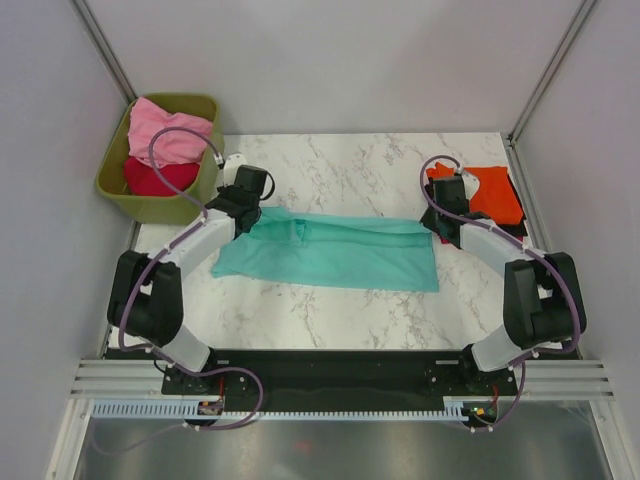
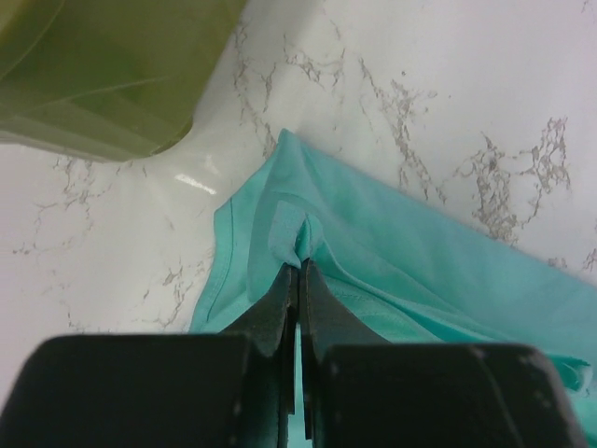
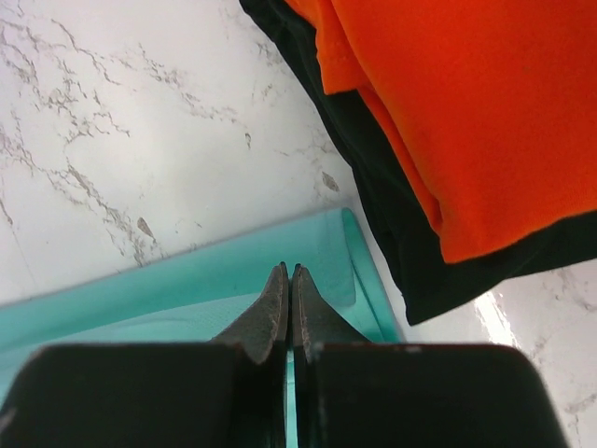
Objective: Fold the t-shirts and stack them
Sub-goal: Fold the tshirt
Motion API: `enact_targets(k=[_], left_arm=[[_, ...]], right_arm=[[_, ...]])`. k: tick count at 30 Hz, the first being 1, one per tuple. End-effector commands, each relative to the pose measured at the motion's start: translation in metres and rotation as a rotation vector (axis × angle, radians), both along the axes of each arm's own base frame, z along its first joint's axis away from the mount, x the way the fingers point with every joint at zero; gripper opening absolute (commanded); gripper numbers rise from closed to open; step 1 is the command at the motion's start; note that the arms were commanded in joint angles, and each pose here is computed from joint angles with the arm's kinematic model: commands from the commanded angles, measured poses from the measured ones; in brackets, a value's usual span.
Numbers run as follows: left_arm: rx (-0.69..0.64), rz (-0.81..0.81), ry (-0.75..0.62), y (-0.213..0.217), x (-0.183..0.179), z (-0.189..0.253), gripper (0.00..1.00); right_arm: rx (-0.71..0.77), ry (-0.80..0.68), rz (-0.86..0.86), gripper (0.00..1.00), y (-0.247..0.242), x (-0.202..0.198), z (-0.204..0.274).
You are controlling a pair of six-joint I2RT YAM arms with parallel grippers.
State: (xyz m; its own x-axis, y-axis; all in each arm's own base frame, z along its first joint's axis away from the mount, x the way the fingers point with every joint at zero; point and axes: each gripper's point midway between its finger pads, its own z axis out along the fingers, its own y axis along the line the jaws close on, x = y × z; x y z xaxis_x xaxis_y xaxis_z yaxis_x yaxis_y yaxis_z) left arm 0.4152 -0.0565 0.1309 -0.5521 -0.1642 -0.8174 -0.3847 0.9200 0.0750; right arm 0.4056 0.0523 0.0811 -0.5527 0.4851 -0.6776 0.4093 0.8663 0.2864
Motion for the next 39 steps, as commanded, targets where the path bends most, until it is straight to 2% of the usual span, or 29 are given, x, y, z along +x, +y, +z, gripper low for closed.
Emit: enact_targets(k=[1,11,13,15,17,19,20,22,24,32,37,39], left_arm=[[-0.011,0.075,-0.09,0.008,-0.01,0.02,0.02],[-0.054,0.119,-0.069,0.021,-0.057,0.003,0.02],[-0.065,0.134,-0.056,0.023,-0.066,-0.007,0.02],[-0.085,0.155,-0.052,0.024,-0.072,-0.014,0.02],[-0.107,0.191,-0.049,0.027,-0.083,-0.025,0.05],[-0.129,0.213,-0.058,0.031,-0.094,-0.031,0.16],[-0.142,0.226,-0.066,0.031,-0.097,-0.033,0.43],[-0.155,0.229,-0.084,0.033,-0.103,-0.034,0.62],[-0.177,0.237,-0.112,0.033,-0.104,-0.031,0.69],[-0.256,0.179,-0.202,0.024,-0.103,0.001,0.7],[-0.334,0.123,-0.259,0.011,-0.096,0.024,0.7],[-0.359,0.073,-0.227,-0.003,-0.088,0.019,0.68]], right_arm=[[-0.031,-0.035,-0.012,0.0,-0.007,-0.006,0.01],[-0.036,0.001,-0.031,0.03,-0.012,-0.029,-0.008],[-0.029,0.006,-0.038,0.11,-0.013,-0.035,-0.014],[-0.02,-0.002,-0.049,0.12,-0.014,-0.038,-0.015],[-0.02,-0.021,-0.068,0.26,-0.017,-0.043,-0.013],[-0.021,-0.058,-0.086,0.41,-0.021,-0.047,-0.004],[-0.025,-0.071,-0.094,0.43,-0.023,-0.048,-0.001],[-0.017,-0.112,-0.094,0.5,-0.022,-0.049,0.008],[-0.014,-0.149,-0.084,0.52,-0.02,-0.048,0.017],[-0.047,-0.175,0.082,0.5,0.027,-0.038,0.033],[0.012,-0.134,0.212,0.46,0.068,-0.037,0.021],[0.03,-0.132,0.249,0.44,0.081,-0.033,0.017]])
